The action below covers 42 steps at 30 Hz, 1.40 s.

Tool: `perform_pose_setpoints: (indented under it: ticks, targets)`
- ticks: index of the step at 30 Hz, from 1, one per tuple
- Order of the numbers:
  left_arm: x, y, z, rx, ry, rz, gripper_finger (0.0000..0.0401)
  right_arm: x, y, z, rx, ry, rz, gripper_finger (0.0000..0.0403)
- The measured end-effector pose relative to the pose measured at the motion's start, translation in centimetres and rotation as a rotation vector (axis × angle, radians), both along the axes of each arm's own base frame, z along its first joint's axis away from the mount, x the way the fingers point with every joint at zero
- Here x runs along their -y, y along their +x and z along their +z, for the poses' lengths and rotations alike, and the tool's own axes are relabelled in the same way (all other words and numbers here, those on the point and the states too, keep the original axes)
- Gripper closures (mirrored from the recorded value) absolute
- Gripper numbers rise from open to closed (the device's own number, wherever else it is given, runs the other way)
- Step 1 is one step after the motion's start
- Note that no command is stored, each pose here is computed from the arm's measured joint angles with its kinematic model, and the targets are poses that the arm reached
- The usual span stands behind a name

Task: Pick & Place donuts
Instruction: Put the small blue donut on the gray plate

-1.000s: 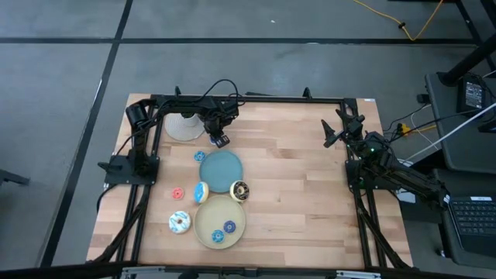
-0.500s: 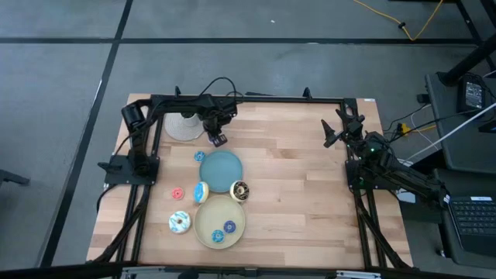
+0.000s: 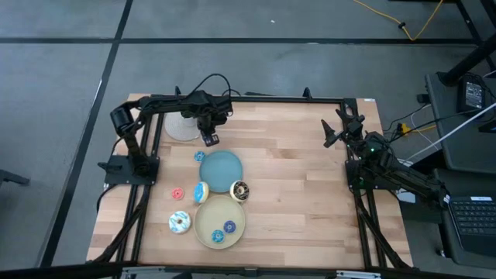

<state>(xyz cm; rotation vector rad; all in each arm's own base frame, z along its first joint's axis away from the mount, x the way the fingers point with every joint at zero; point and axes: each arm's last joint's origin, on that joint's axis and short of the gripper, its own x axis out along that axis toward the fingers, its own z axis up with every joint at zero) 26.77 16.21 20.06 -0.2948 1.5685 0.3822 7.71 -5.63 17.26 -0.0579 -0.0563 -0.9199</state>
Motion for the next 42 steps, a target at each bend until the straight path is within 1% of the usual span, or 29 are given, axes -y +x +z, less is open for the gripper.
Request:
perform_pose_setpoints:
  ticks: [4,9,13,20,26,33,38,42]
  targets:
    - [0.3,-0.5,0.9,0.0,-0.011,-0.026,0.0388,0.0,0.0,0.0,0.0,0.0,0.0,0.0038]
    - [0.7,-0.8,2.2,-0.003,-0.055,-0.039,0.0388,0.0,0.0,0.0,0.0,0.0,0.0,0.0038]
    - [0.7,-0.8,3.8,-0.011,-0.077,-0.058,0.0388,0.0,0.0,0.0,0.001,0.0,0.0,0.0038]
    - [1.5,0.3,7.4,0.013,-0.057,-0.111,0.0388,0.0,0.0,0.0,0.0,0.0,0.0,0.0038]
    - [2.9,1.1,10.6,0.048,-0.036,-0.146,0.0388,0.0,0.0,0.0,0.0,0.0,0.0,0.0038]
    - [5.3,1.6,14.0,0.075,-0.023,-0.195,0.0388,0.0,0.0,0.0,0.001,0.0,0.0,0.0038]
    - [7.2,1.3,15.8,0.139,-0.008,-0.238,0.0388,0.0,0.0,0.0,0.0,0.0,0.0,0.0038]
    - [8.7,0.9,16.6,0.173,-0.013,-0.276,0.0388,0.0,0.0,0.0,0.001,0.0,0.0,0.0038]
